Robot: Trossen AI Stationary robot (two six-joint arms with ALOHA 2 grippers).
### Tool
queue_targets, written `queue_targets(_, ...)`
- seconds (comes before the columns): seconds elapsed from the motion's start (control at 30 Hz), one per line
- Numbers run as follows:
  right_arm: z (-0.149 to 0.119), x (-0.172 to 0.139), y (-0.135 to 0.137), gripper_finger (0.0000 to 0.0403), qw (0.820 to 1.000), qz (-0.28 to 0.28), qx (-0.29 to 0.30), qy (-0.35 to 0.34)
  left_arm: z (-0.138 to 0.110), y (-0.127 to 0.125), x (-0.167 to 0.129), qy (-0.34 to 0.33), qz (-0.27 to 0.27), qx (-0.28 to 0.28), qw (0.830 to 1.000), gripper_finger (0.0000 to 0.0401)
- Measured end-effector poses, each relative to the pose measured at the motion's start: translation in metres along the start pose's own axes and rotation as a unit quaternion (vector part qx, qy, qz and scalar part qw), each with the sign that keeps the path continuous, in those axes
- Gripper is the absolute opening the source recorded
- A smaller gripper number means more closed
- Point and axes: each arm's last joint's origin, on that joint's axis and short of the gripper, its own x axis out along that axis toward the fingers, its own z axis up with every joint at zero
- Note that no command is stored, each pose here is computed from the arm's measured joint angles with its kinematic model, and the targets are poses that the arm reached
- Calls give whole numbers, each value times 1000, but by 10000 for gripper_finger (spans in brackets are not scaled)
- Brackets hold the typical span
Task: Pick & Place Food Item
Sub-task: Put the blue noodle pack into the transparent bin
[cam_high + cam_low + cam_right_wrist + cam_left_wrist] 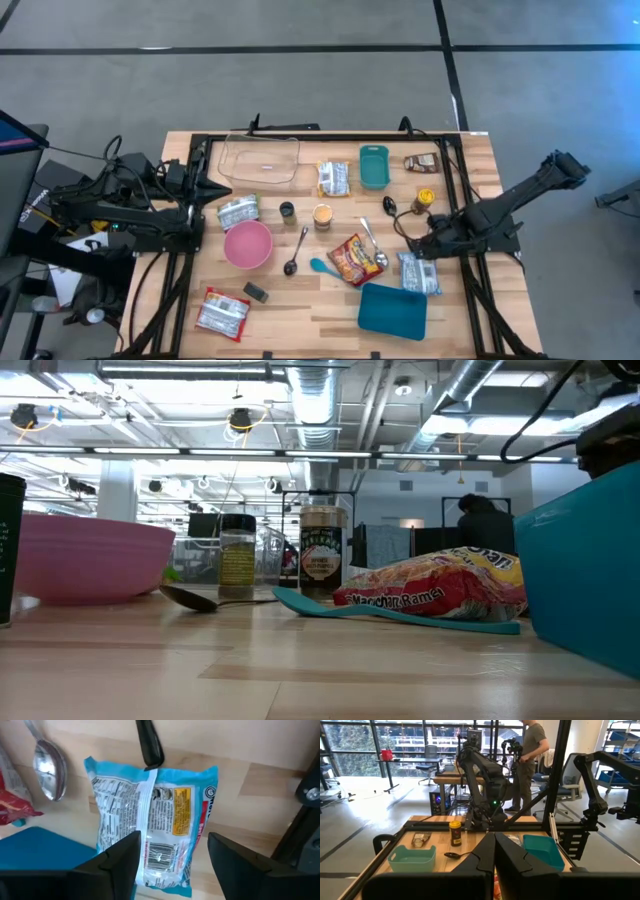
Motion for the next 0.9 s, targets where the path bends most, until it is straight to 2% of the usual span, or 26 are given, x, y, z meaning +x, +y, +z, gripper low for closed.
queue_targets(0.27,-12,11,6,224,1000,2,11,-15,0,0,0,0,0,0,1000,0)
queue_targets(0.7,-40,23,3,224,995,48,48,-76,0,0,0,0,0,0,1000,0)
queue_targets(0.9,-52,35,4,224,994,53,36,-85,0,0,0,0,0,0,1000,0)
